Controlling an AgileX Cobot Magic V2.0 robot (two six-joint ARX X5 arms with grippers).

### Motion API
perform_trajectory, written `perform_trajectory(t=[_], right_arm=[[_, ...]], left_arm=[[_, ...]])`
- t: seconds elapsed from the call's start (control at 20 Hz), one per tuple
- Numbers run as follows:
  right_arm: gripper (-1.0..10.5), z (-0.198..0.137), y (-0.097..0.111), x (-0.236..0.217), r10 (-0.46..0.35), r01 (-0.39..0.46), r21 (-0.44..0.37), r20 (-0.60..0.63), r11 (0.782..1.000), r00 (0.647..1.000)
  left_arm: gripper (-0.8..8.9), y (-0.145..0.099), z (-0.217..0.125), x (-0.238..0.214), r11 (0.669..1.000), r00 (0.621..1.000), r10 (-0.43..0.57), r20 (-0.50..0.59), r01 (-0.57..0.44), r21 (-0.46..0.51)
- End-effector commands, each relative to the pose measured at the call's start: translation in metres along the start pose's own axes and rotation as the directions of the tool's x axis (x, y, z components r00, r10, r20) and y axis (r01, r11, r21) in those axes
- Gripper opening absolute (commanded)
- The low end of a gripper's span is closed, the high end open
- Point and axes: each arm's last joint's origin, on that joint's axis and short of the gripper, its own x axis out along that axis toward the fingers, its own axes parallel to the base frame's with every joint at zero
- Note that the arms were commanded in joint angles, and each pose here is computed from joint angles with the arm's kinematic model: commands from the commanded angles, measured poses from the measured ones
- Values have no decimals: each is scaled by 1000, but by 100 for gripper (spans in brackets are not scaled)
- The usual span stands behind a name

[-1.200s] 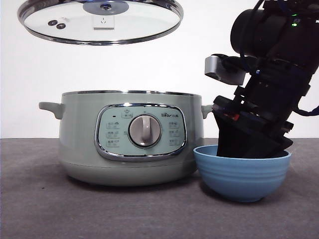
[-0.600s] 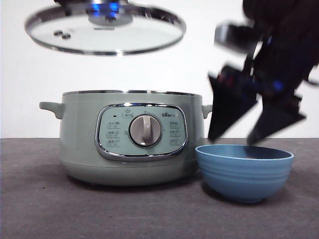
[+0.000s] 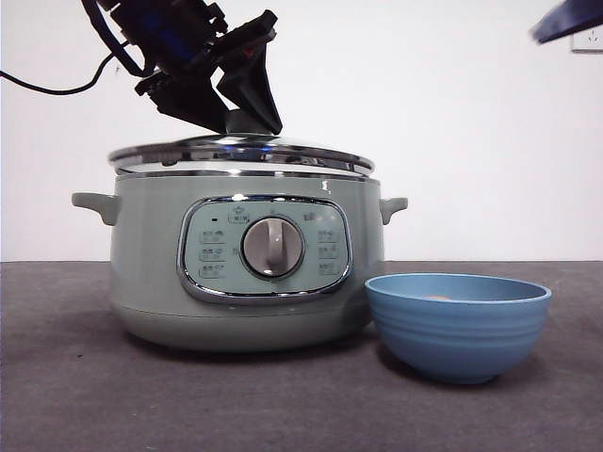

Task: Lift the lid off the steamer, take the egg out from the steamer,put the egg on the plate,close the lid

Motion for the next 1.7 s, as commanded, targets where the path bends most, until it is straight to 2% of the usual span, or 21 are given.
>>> perform_trajectory(t=[0.05,0.45,0.7,0.75,0.8,0.9,1.15,1.4,1.55,1.7], right_arm=[[474,-4,1,-5,-2,2,14,-3,1000,1000],[474,-5,1,-6,-1,1,14,-12,1000,1000],[474,-5,1,-6,-1,1,14,-12,1000,1000],[474,-5,1,-6,0,0,14,-12,1000,1000],[474,-5,1,-6,0,1,14,-11,1000,1000],[474,-5,1,-6,0,0,14,-11,1000,1000],[474,-5,1,-6,0,0,14,-11,1000,1000],[474,-5,1,-6,6,-6,17,-13,1000,1000],[473,-7,1,-6,7,-6,28,-30,1000,1000],[469,-10,1,-6,9,-7,35,-66,999,998]], left_arm=[[-8,-1,6,1,1000,999,-4,51,4,12],[-8,-7,2,10,1000,1000,-20,23,20,17],[0,-6,-1,10,1000,1000,4,-6,-4,12],[42,-6,-2,10,1000,1000,4,-14,-4,7],[171,-6,-2,10,1000,1000,4,-16,-4,-6],[523,-6,-2,10,1000,1000,3,-15,-4,-19],[535,-8,4,-5,1000,1000,2,18,-1,-19],[535,-13,17,-56,1000,996,-2,90,3,-11],[534,-19,13,-99,999,997,-43,63,44,-17],[526,-26,0,-138,992,994,-109,-9,108,-64]])
